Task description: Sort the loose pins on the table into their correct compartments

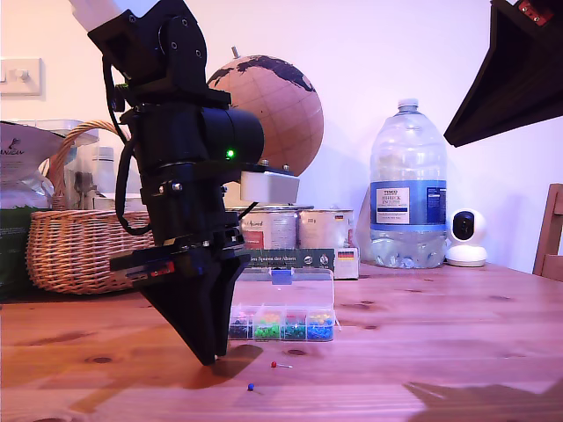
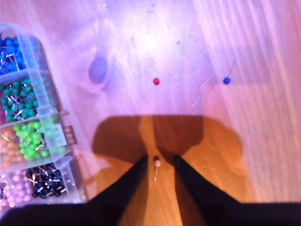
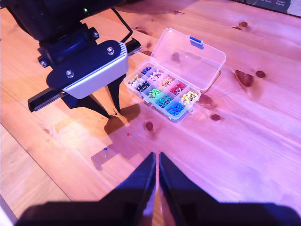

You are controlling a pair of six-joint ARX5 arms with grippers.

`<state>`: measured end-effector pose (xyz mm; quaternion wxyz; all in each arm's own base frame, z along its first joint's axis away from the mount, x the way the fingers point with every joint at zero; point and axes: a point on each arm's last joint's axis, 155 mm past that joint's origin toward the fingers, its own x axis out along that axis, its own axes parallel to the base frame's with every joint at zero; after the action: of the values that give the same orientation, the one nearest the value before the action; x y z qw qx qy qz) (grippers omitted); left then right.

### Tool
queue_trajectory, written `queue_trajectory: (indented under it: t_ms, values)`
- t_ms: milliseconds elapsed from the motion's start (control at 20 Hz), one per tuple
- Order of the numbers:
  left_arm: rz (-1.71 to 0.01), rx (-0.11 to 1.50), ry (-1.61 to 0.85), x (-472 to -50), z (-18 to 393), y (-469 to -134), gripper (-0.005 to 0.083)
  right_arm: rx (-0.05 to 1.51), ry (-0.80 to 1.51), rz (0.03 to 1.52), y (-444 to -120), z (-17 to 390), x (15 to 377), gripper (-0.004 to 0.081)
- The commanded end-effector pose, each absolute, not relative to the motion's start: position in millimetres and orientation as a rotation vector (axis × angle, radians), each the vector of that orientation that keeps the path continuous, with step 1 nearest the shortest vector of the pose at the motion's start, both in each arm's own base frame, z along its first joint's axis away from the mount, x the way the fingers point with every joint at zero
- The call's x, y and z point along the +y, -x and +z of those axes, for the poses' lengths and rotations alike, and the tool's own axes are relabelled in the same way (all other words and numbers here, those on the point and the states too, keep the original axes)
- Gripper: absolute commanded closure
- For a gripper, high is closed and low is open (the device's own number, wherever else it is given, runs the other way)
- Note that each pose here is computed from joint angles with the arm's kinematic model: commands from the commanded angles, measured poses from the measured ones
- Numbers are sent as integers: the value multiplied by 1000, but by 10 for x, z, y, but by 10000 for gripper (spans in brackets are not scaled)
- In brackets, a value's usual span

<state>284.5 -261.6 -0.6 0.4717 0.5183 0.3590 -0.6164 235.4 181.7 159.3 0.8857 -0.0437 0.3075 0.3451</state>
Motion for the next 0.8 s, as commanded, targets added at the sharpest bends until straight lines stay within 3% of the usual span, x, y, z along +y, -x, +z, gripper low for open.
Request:
queue_trajectory:
  t_ms: [0, 350, 500, 750]
  values:
    - [-1536, 933, -1271, -2557, -185, -2764, 656, 658, 88, 717, -2339, 1520, 1821, 783]
    - [-1538, 936, -1271, -2554, -185, -2758, 716, 658, 87, 718, -2338, 1521, 1821, 783]
    - [-1538, 937, -1271, -2551, -186, -2756, 791, 658, 87, 718, -2338, 1521, 1821, 783]
    - [-1534, 942, -1275, -2540, -188, -2758, 796, 658, 88, 718, -2338, 1521, 1821, 783]
